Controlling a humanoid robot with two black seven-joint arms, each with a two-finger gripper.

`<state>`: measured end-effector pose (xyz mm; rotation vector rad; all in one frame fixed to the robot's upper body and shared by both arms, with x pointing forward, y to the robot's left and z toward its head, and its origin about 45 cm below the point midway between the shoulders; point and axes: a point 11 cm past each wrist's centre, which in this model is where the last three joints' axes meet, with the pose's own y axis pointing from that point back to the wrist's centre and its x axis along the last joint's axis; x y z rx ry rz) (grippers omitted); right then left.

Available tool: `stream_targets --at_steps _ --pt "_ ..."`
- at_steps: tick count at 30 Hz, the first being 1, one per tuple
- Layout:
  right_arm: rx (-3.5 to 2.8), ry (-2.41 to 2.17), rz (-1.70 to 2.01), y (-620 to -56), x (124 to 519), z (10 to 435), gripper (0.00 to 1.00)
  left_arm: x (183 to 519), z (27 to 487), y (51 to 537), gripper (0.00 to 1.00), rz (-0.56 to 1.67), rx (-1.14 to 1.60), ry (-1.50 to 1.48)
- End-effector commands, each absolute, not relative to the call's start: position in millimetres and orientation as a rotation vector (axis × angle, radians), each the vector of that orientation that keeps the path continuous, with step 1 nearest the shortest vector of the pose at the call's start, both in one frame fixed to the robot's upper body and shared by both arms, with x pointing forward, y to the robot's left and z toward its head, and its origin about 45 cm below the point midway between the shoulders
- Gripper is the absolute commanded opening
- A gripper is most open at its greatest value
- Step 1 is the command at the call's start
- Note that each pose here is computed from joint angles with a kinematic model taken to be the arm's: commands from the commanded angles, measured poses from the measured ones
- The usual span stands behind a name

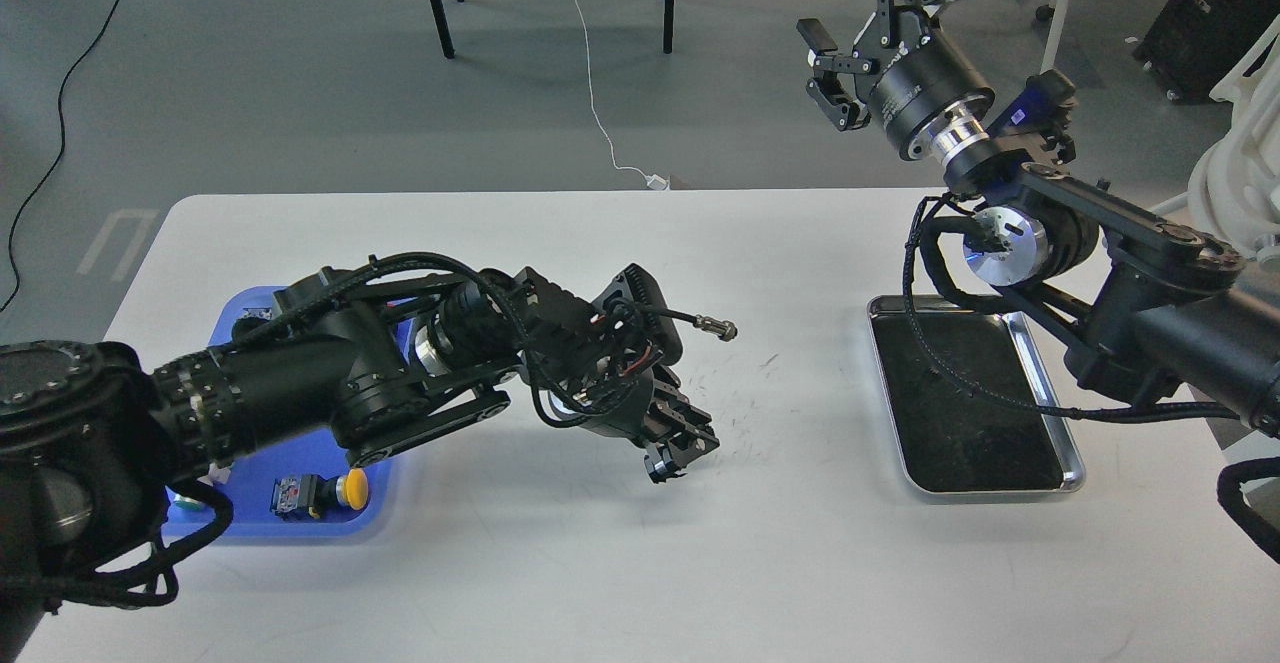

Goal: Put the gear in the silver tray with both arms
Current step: 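Lift the second gear and carry it toward the table center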

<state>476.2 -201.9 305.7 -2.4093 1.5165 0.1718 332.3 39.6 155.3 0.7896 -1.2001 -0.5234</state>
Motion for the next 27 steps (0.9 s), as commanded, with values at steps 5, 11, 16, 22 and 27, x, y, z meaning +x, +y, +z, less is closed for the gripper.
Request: stream_targets --at_steps 5,11,16,22,27 --pt "-2.41 1.531 0.177 -208 475 302 0.97 329 147 15 0.11 -0.531 0.78 -1.186" --pt "-2.427 1.537 0.181 -207 473 296 0.97 339 141 26 0.11 -0.51 0.827 -1.165" --pt "-2.428 1.538 0.187 -208 472 293 0.97 335 133 30 0.12 -0.547 0.846 -1.163" --pt "-2.428 1.538 0.187 -208 472 293 0.97 334 130 31 0.25 -0.55 0.848 -1.158" --pt "-2.426 1.546 0.18 -212 472 295 0.97 335 135 28 0.78 -0.548 0.842 -1.172"
